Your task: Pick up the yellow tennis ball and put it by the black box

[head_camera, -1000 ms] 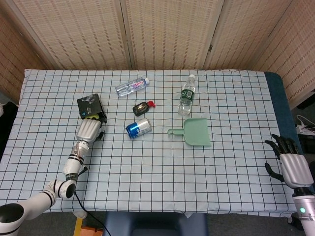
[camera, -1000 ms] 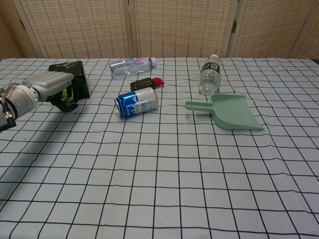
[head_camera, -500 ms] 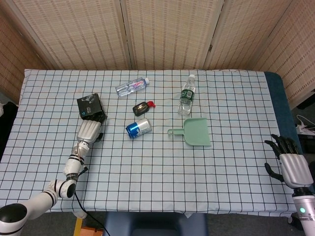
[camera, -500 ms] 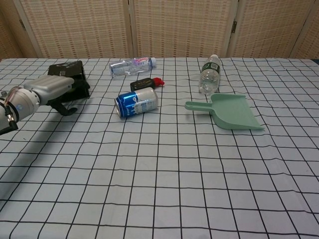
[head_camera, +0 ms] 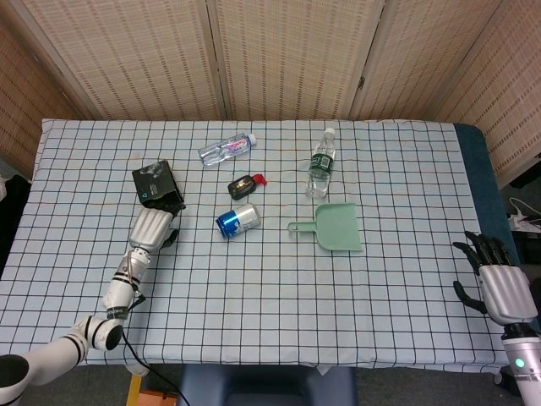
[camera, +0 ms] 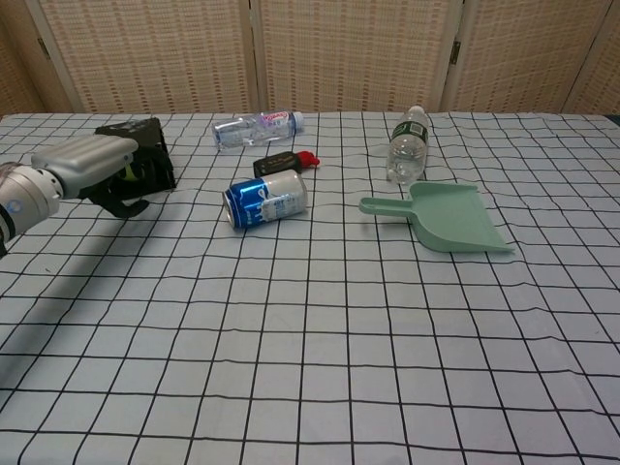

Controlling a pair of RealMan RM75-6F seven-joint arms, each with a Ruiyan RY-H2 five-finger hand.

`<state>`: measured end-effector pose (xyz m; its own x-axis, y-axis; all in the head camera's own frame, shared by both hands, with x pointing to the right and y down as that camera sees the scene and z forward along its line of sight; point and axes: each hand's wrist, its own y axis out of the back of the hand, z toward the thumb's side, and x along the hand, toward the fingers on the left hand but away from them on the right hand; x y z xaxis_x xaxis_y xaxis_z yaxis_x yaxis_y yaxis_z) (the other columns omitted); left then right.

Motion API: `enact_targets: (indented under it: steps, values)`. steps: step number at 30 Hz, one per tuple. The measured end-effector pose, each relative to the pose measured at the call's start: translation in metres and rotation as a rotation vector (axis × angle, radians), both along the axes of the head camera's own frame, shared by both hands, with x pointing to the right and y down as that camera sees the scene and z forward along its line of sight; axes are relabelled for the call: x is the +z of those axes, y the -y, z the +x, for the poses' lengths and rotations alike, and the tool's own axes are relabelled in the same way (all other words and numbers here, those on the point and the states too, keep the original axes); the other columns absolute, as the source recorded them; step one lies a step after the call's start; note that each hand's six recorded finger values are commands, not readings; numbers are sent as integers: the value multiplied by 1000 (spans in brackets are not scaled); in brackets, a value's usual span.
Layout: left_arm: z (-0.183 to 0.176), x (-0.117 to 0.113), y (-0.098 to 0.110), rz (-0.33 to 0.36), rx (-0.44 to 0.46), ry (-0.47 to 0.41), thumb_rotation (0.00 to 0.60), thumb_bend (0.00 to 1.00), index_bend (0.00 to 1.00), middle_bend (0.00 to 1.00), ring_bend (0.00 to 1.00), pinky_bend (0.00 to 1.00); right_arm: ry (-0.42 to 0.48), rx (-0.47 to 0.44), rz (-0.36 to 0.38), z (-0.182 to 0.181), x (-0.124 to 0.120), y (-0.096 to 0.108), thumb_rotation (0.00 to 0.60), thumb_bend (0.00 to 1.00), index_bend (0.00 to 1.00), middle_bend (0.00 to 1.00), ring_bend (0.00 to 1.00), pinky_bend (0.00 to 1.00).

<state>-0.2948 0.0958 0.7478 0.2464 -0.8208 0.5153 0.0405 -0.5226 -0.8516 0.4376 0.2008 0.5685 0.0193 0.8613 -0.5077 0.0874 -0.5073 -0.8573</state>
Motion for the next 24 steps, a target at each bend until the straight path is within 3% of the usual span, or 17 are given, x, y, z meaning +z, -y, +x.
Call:
enact_targets:
  steps: [3,8,13,16,19,24]
  values:
    - [-5,-14,-5,39,3,-31,600,410,302,419,358,360,9,-1,5,-1,-2,0,600,311,185,37,0,9]
    - [-27,-48,-22,155,36,-52,600,409,440,501,389,388,23,2,18,-1,-6,2,600,311,185,37,0,9]
    - [-69,-88,-62,263,112,-20,600,408,453,469,374,388,18,-9,10,-3,-3,1,600,311,185,37,0,9]
    - [-105,-103,-101,246,130,44,600,408,426,424,340,388,12,-19,7,-4,0,0,600,311,185,37,0,9]
    - [-128,-112,-126,213,133,95,600,409,420,408,335,388,9,-26,5,-5,2,0,600,311,185,37,0,9]
    - [-133,-119,-136,221,125,91,600,408,413,401,336,387,5,-33,10,-6,3,0,600,311,184,37,0,9]
